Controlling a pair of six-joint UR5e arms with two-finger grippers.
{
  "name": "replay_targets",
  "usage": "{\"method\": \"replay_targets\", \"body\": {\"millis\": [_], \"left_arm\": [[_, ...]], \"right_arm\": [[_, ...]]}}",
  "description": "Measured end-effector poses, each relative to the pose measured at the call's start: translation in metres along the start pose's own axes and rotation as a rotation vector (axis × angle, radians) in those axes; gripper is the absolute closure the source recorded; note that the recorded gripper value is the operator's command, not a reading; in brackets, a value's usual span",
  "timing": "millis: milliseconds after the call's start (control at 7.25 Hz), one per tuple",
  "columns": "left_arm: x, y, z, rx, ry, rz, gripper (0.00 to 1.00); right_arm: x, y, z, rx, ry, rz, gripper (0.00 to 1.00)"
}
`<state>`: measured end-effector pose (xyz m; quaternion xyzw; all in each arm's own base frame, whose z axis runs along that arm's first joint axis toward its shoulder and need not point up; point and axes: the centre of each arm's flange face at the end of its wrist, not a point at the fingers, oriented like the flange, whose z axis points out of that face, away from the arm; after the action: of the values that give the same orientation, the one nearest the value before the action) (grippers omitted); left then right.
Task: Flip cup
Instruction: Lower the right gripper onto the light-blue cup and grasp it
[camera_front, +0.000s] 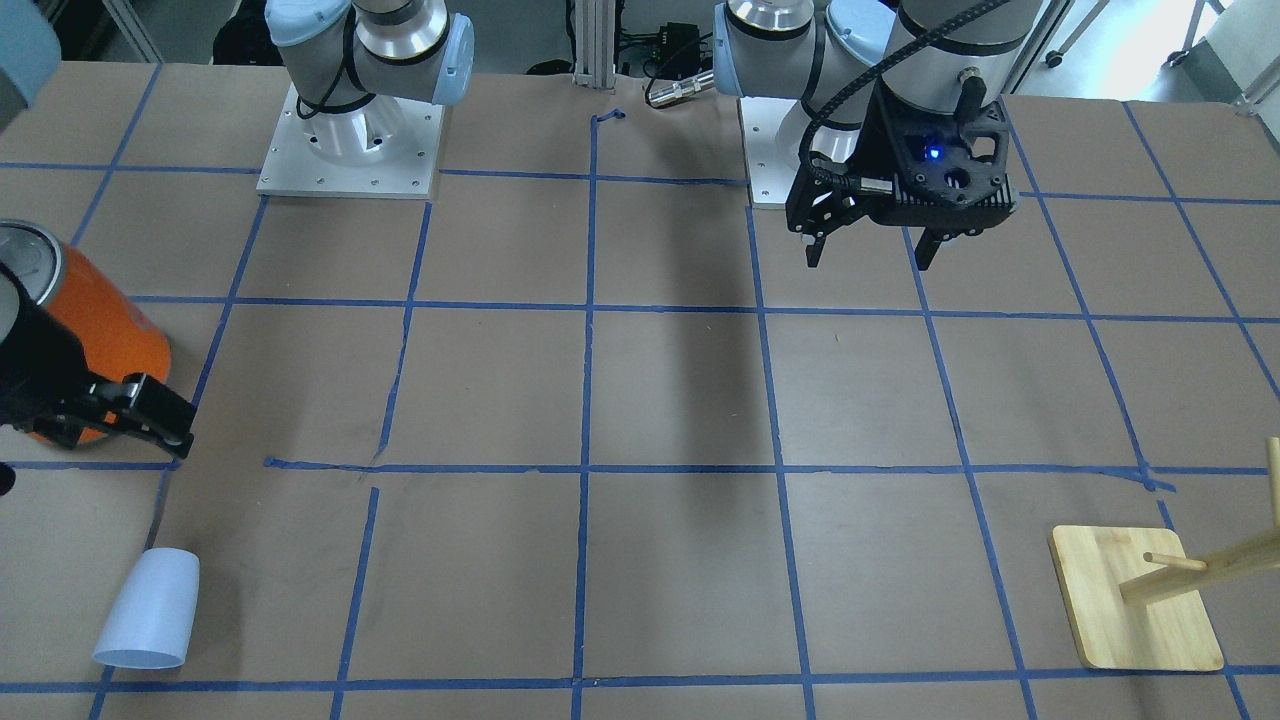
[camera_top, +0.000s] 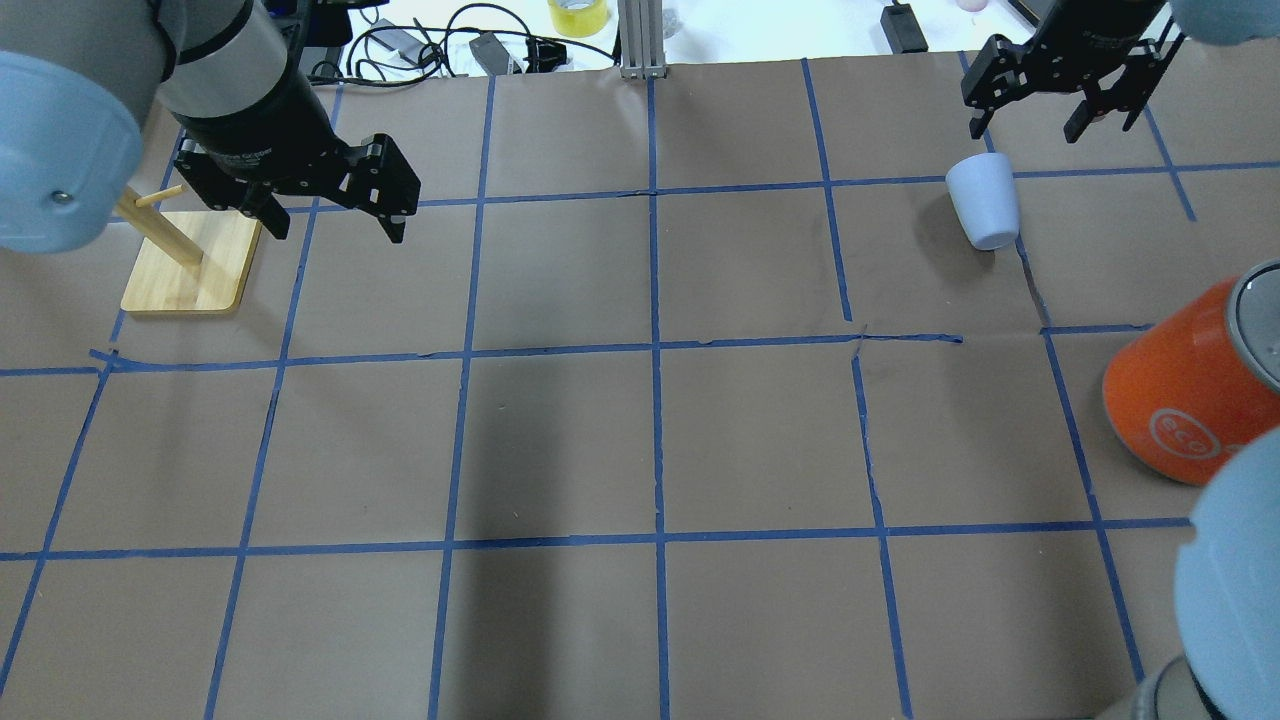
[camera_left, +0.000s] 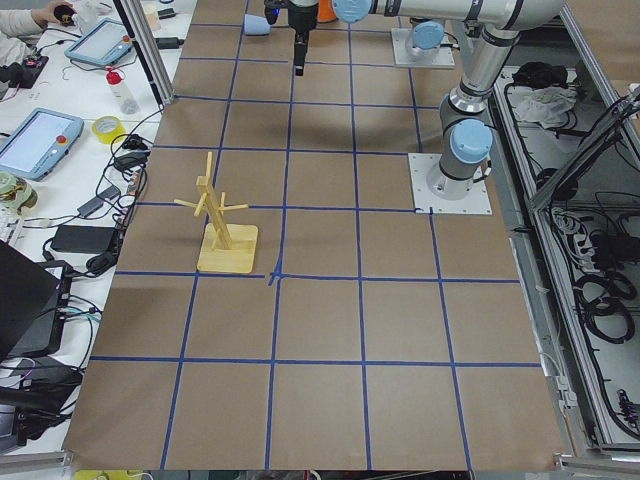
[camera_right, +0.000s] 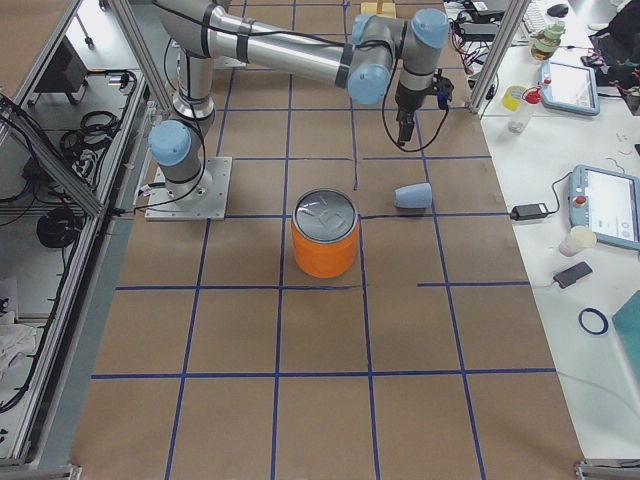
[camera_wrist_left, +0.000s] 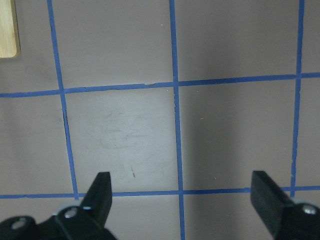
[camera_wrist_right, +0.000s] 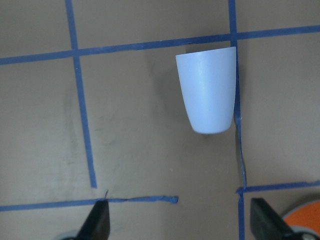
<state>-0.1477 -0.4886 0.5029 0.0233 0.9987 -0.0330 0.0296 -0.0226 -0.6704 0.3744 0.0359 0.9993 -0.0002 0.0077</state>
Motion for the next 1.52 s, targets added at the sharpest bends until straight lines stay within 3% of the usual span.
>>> {"method": "replay_targets", "body": {"millis": [414, 828, 1241, 1379, 1517], "left_arm": [[0.0, 0.0, 0.0, 0.0, 0.0, 0.001, 0.0], [0.0, 0.0, 0.0, 0.0, 0.0, 0.0, 0.0], [0.0, 0.0, 0.0, -0.001, 0.0, 0.0, 0.0], [0.0, 0.001, 0.001, -0.002, 0.0, 0.0, 0.0], [0.0, 0.002, 0.002, -0.004, 0.0, 0.0, 0.0]], "right_arm": [[0.035, -0.046, 0.101, 0.02, 0.0, -0.053, 0.02], [0.041, -0.063, 0.163, 0.015, 0.001, -0.069, 0.02], [0.041, -0.066, 0.188, -0.012, 0.003, -0.114, 0.43], [0.039, -0.066, 0.188, -0.014, 0.002, -0.136, 0.52], [0.03, -0.065, 0.182, -0.009, 0.003, -0.159, 0.52]]}}
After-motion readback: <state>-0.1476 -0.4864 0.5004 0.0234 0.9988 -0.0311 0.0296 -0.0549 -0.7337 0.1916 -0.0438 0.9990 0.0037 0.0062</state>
